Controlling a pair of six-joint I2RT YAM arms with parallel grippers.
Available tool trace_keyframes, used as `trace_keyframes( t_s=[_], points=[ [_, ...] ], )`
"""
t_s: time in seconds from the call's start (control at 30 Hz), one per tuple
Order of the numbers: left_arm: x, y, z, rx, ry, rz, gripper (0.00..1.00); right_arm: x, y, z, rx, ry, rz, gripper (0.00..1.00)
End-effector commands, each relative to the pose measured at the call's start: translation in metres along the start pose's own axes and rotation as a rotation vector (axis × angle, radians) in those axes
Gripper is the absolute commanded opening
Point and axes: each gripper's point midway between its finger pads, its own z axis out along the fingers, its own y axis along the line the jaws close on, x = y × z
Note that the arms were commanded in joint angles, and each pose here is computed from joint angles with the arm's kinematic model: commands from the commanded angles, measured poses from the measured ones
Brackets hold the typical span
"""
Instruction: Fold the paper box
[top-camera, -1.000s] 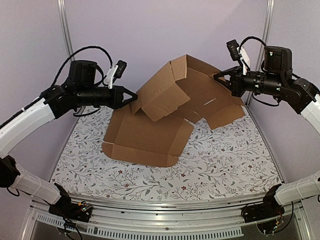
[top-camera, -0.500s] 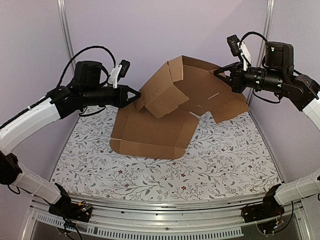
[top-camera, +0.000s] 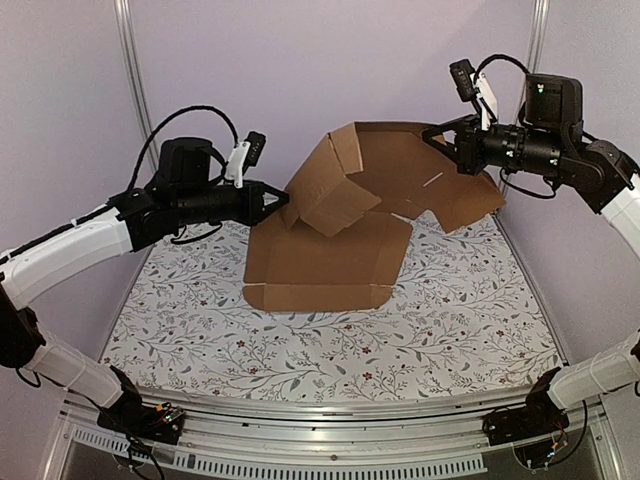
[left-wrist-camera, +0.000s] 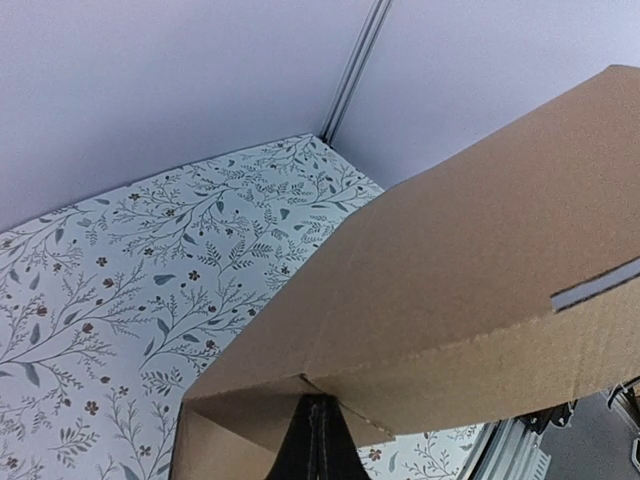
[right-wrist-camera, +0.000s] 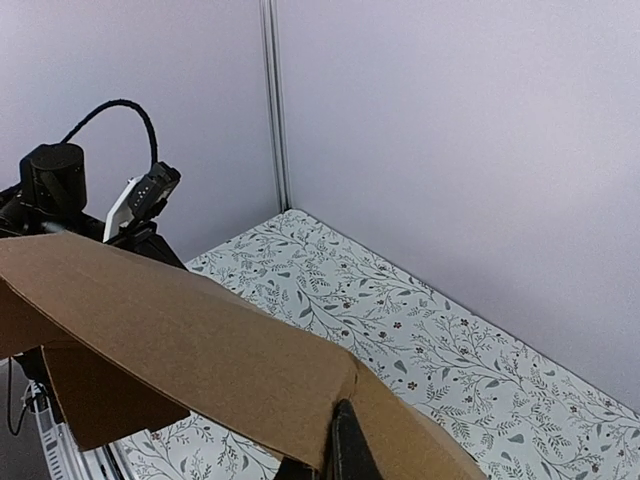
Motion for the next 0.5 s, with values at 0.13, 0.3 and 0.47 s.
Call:
trace_keyframes(
  t_s=[0.13,0.3,0.47],
  points=[
    [0.015,0.003,0.018,-0.004,-0.029,-0.01,0.0,-0.065,0.073,-0.024,-0.315,-0.182,0.052,0.0],
    [0.023,0.01,0.022,-0.025,-0.04,-0.019,0.0,-0.062,0.077,-0.019,-0.325,-0.16,0.047,0.0],
    [0.027,0.015,0.028,-0.027,-0.065,-0.033,0.0,-0.051,0.081,-0.013,-0.328,-0.122,0.045,0.0]
  ],
)
